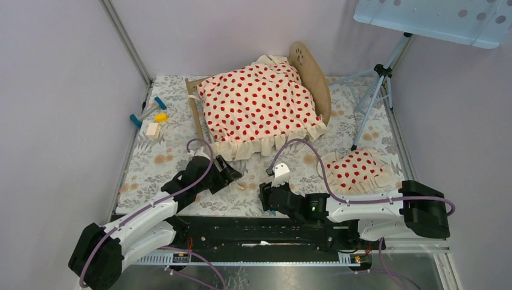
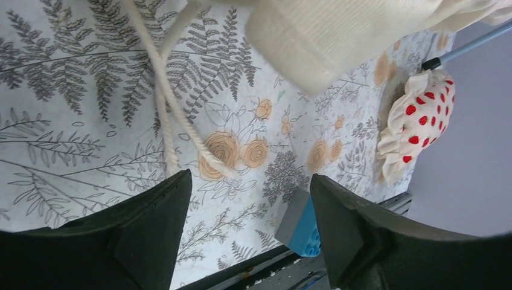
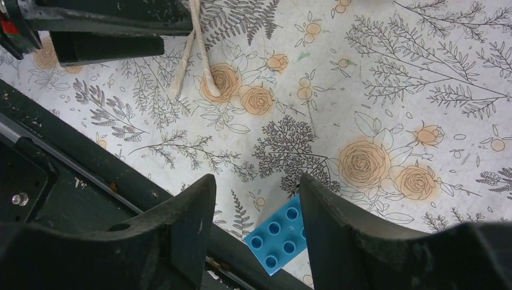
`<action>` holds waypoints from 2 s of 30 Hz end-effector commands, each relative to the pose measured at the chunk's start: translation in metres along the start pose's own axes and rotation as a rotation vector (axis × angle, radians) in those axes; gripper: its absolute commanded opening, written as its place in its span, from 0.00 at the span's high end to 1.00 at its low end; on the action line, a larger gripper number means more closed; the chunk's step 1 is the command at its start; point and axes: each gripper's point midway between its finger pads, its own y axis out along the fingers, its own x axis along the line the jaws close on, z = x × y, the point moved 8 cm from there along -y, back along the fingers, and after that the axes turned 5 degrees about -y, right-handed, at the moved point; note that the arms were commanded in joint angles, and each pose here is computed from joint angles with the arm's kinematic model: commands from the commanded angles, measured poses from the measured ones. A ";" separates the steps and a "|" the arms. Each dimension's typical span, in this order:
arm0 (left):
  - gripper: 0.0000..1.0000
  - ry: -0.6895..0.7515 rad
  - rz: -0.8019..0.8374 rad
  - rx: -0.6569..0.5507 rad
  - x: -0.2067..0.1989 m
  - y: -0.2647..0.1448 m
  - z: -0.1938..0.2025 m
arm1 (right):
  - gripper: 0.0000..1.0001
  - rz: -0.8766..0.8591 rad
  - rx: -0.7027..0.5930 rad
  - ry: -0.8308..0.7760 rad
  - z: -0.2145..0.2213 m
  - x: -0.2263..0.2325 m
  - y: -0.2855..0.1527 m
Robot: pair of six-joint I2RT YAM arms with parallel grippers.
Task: Set up the pet bed
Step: Cross the ropes on the bed frame, then tie the ropes to the bed frame.
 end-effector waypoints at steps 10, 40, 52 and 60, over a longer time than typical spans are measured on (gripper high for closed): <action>0.30 0.146 0.065 -0.109 -0.032 -0.050 -0.020 | 0.40 -0.276 -0.013 -0.253 -0.005 0.029 0.013; 0.57 0.278 -0.307 -0.054 0.023 0.016 0.017 | 0.47 -0.202 -0.248 -0.212 -0.032 -0.018 -0.033; 0.59 0.382 -0.457 -0.026 0.024 0.014 0.030 | 0.47 -0.181 -0.247 -0.191 -0.021 -0.027 -0.033; 0.65 0.443 -0.541 0.000 0.030 0.021 0.042 | 0.47 -0.173 -0.260 -0.176 -0.020 -0.033 -0.037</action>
